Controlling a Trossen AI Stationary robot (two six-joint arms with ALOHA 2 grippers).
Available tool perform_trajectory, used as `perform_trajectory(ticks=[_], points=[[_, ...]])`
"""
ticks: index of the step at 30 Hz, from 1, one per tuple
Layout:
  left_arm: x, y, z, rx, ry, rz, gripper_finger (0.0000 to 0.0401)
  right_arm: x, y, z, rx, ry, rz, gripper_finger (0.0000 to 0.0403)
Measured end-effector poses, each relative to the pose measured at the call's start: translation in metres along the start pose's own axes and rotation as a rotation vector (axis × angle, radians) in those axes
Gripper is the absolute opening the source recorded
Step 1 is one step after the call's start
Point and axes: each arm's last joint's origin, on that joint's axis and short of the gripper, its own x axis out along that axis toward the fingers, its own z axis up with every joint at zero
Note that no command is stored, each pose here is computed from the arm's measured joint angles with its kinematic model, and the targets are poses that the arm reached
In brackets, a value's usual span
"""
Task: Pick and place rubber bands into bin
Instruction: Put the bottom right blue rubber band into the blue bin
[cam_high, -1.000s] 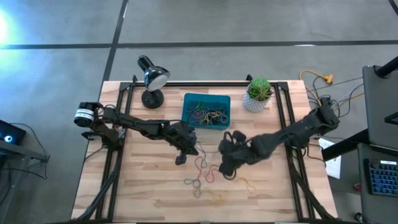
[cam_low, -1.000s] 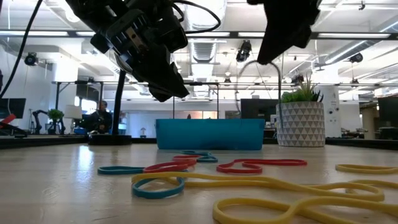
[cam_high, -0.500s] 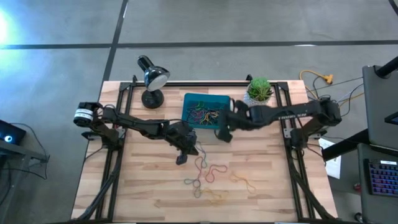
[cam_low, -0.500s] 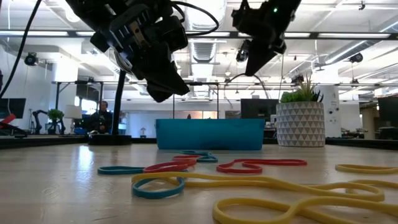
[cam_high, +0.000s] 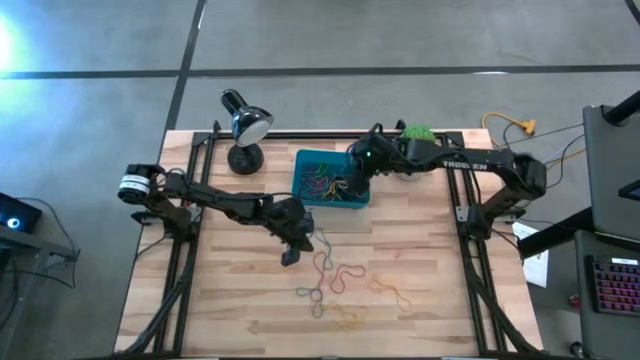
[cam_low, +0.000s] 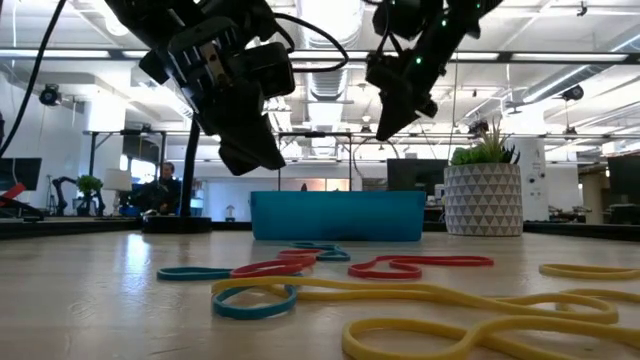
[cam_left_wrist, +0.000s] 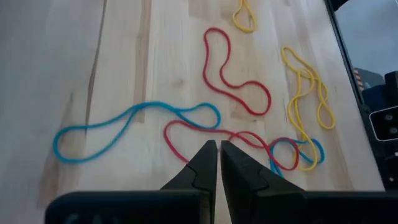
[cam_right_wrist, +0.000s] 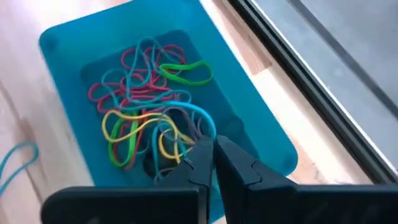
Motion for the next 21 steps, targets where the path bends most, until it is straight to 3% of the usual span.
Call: perform_trajectory(ticks=[11, 15, 21], points=[[0.001, -0.001, -0.003, -0.019, 0.028, 0.003, 0.0005, 0.025, -0.024, -0.014, 0.089, -0.021, 0.054, 0.0008], [0.001, -0.001, -0.003, -0.018, 0.028, 0.005, 0.0005, 0.032, -0.021, -0.022, 0.102, -0.028, 0.147, 0.0009], [0.001, 0.0, -0.004, -0.01, 0.021, 0.033, 0.0005, 0.039, -0.019, -0.03, 0.13, -0.037, 0.202, 0.0044]])
